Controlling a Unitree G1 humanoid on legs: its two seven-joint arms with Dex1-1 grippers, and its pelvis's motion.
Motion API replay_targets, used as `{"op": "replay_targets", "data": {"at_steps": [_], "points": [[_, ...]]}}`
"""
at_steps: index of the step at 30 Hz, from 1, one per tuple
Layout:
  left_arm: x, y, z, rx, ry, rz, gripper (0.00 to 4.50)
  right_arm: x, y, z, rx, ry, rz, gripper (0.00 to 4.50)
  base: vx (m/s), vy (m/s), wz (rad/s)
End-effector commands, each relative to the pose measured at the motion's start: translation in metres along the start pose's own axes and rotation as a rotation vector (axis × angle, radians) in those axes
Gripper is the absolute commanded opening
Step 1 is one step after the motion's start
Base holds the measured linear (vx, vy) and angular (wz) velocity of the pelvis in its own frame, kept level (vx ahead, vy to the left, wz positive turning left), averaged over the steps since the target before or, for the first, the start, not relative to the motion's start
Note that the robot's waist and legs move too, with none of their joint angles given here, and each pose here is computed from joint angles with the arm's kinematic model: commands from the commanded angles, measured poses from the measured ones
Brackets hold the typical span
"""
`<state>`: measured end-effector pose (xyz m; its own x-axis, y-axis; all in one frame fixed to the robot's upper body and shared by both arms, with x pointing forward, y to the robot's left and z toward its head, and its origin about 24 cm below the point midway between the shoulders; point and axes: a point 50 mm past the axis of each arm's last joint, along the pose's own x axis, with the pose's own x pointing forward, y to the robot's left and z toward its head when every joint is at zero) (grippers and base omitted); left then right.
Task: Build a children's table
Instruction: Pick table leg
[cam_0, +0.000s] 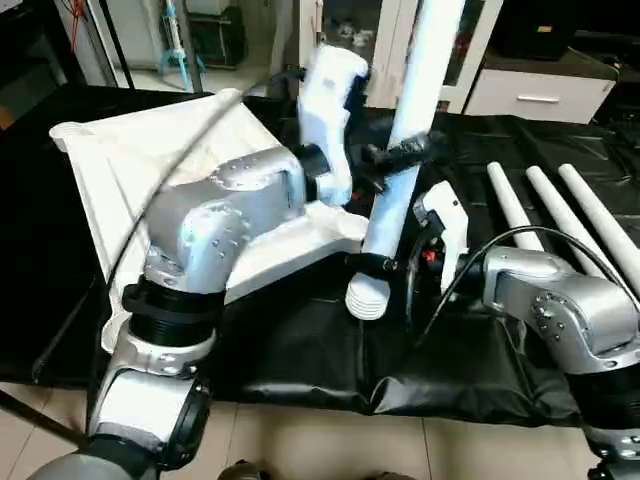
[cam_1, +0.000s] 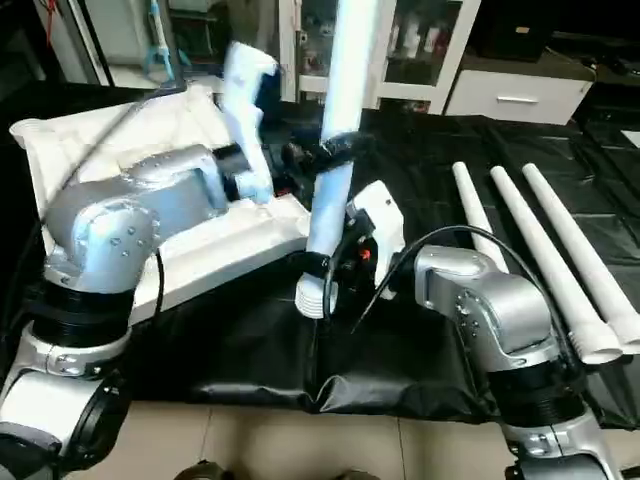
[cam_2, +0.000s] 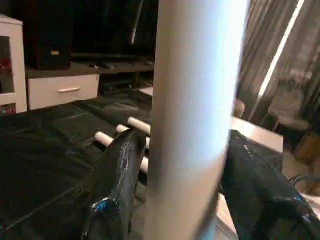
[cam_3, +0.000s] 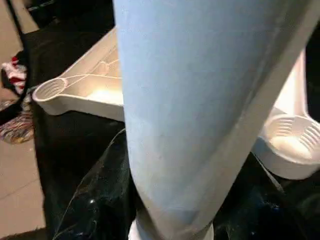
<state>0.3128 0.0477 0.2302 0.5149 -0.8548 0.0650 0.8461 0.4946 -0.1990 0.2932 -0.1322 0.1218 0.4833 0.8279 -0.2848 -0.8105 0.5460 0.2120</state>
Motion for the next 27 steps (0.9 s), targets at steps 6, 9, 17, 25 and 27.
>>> {"op": "replay_targets", "data": {"at_steps": [6,9,17,25,27], "points": [[-0.014,0.006,-0.002,-0.014,-0.024,0.058,3.35,-0.013,-0.014,0.003,0.031,-0.057,-0.135,1.84,0.000,0.000,0.00],[-0.022,0.014,-0.002,0.019,-0.031,0.127,3.44,-0.015,-0.019,0.002,0.074,-0.059,-0.192,1.84,0.000,0.000,0.00],[-0.104,0.074,-0.035,0.194,-0.066,0.795,3.44,-0.033,-0.040,0.029,-0.228,-0.304,-0.681,1.84,0.000,0.000,0.00],[-0.112,0.064,-0.083,0.284,-0.005,0.954,3.44,-0.030,-0.028,0.017,-0.010,-0.398,-0.685,1.84,0.000,0.000,0.00],[-0.108,0.060,-0.099,0.318,0.026,0.977,3.44,-0.024,-0.020,0.012,0.002,-0.417,-0.673,1.84,0.000,0.000,0.00]]}}
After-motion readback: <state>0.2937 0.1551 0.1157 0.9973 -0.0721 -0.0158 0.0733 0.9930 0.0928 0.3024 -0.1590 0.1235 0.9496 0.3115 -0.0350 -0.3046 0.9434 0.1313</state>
